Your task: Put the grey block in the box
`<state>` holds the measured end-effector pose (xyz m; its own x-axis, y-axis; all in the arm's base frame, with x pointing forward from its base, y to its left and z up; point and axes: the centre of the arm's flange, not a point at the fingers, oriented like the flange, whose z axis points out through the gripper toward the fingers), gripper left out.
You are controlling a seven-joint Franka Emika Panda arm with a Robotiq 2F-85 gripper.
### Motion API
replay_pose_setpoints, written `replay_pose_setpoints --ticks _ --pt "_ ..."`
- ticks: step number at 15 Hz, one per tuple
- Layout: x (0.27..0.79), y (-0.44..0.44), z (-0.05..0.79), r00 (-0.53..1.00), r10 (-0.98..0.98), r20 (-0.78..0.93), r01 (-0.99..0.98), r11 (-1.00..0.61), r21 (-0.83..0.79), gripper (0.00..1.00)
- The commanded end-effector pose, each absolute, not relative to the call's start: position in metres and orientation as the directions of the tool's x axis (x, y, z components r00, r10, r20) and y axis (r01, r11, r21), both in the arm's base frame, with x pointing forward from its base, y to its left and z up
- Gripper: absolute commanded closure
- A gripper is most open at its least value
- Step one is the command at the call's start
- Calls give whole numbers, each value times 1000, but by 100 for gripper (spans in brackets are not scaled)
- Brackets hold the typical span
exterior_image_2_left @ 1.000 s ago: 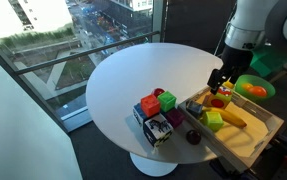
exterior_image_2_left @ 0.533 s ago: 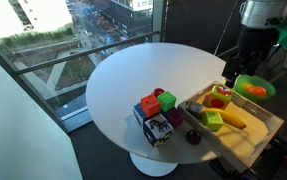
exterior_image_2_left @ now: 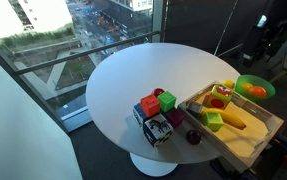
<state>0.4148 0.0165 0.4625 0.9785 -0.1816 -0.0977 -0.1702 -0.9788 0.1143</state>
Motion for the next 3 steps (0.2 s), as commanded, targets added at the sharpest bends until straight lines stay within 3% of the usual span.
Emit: replay_pose_setpoints --ticks 1,3 --pt "415 17 462 978 -181 -100 -169 -979 115 0" --pt "414 18 458 978 -179 -108 -167 -979 117 0"
